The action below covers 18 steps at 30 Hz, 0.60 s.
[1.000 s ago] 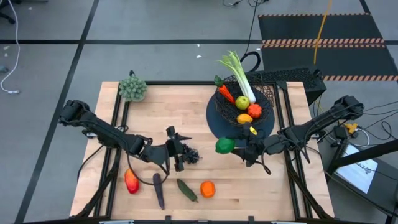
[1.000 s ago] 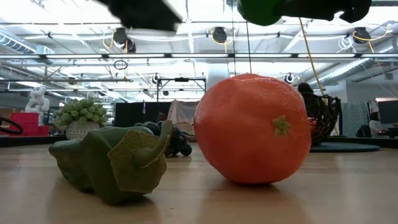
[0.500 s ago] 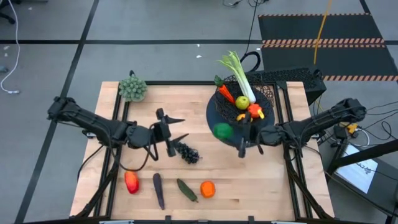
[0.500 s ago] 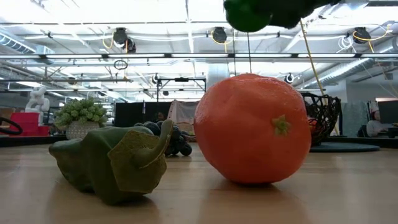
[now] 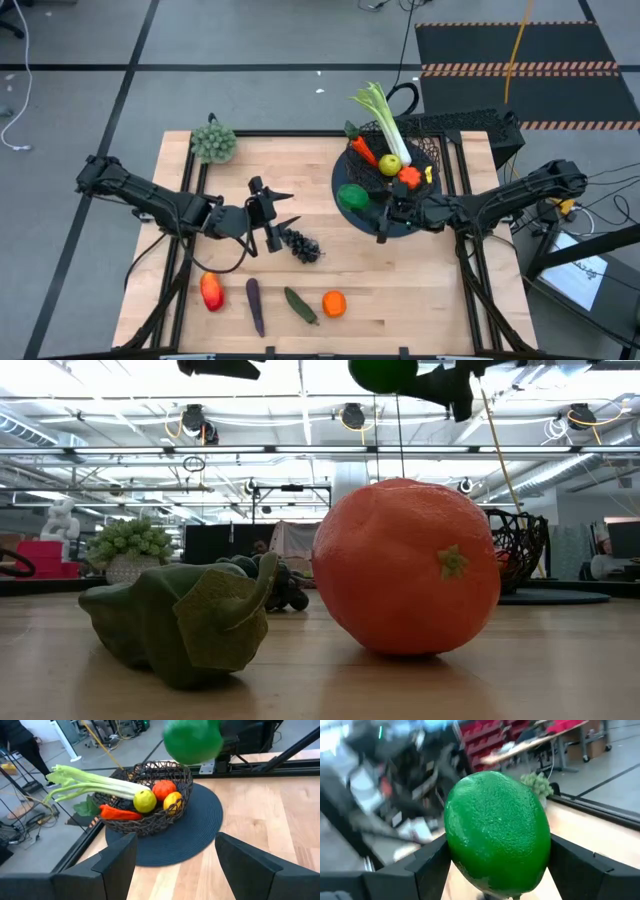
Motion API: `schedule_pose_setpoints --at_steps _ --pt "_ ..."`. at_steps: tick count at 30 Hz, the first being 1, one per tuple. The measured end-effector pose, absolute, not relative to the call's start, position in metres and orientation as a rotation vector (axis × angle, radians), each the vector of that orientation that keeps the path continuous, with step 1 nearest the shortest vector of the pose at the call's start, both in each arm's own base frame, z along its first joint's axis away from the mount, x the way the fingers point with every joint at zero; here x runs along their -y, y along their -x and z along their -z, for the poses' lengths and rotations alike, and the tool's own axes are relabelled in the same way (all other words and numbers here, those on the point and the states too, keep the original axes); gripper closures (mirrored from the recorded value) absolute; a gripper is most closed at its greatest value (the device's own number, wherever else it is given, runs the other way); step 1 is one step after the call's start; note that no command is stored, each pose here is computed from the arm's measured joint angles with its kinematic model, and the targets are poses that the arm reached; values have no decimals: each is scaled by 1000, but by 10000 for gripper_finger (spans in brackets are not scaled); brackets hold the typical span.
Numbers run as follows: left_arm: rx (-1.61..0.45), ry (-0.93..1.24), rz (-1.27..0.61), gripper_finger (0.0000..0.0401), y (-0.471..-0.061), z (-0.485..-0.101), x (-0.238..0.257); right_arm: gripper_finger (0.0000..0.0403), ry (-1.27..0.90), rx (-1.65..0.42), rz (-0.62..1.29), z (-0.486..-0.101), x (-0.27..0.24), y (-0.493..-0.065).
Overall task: Build produce basket
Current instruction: Put the green lime into the black wire basket
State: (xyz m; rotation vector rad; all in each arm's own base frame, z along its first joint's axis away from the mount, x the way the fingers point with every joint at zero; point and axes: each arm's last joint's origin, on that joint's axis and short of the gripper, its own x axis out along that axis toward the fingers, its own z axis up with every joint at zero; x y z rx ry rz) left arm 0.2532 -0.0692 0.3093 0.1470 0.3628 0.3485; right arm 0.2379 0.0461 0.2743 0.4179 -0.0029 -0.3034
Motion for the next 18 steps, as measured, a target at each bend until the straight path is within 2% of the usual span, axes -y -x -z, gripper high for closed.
schedule_pose_setpoints --at_steps 5,9,13,18 --pt "-365 -148 -349 135 -253 -309 69 115 -576 166 297 -266 -45 -239" --pt "-380 -157 -349 135 -253 -308 69 115 -619 238 290 -257 -41 -236" --pt "-385 -160 -349 135 -252 -307 69 115 -599 245 316 -248 -34 -233" --pt "-386 -167 -349 135 -252 -307 69 115 -473 207 339 -241 -32 -231"
